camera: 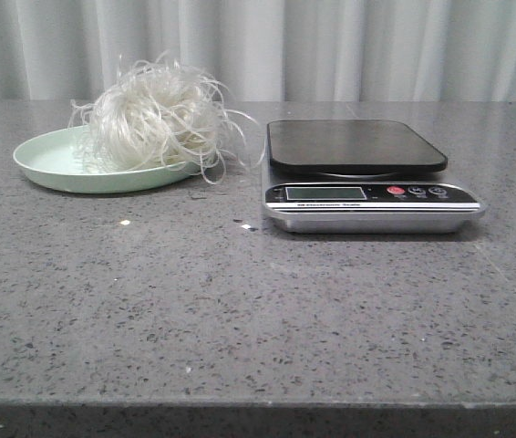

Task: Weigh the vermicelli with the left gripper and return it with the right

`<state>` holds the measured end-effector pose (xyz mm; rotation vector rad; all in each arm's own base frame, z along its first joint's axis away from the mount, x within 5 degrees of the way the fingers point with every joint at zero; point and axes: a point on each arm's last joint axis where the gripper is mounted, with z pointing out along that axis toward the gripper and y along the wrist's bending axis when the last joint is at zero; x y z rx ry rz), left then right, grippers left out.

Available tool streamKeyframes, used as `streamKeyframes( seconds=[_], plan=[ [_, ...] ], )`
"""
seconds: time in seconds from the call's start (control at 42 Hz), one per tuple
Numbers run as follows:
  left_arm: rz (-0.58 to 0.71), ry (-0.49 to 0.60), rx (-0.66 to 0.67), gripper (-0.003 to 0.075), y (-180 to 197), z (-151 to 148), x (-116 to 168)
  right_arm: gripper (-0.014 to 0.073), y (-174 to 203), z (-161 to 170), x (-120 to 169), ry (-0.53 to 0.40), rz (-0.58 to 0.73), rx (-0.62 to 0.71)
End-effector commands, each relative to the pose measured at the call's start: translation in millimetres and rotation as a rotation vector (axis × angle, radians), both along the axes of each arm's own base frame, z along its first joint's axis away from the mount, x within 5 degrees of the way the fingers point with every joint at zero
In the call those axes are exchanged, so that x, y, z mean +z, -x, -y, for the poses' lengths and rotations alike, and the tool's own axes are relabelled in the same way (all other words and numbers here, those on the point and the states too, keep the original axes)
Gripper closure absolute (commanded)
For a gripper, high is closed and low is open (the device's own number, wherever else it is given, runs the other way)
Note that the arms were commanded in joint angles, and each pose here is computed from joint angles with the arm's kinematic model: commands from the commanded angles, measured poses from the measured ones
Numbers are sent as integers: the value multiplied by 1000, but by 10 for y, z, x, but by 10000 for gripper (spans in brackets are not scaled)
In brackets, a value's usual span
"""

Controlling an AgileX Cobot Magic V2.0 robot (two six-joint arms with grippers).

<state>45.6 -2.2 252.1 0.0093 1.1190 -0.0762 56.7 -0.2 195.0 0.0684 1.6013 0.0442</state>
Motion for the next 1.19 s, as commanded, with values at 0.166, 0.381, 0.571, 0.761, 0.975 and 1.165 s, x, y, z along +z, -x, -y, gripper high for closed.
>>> streamKeyframes(
  seconds=[0.166,0.381,0.571,0.761,0.975,1.165],
  plan=[
    [79,6,-5,584,206,-9,1156,443,17,13,99,0,93,-17],
    [-175,-10,-6,581,-243,19,1717,443,16,11,84,-1,76,-14],
    [-338,-27,-53,468,-765,106,1854,443,16,11,84,-1,76,-14],
    [-502,-72,-176,286,-1236,373,1861,443,16,11,84,-1,76,-14],
    [-780,-146,-266,199,-1756,724,1796,443,16,11,84,-1,76,-14],
    [-1018,-247,-394,118,-2173,998,1687,443,16,11,84,-1,76,-14]
  ],
)
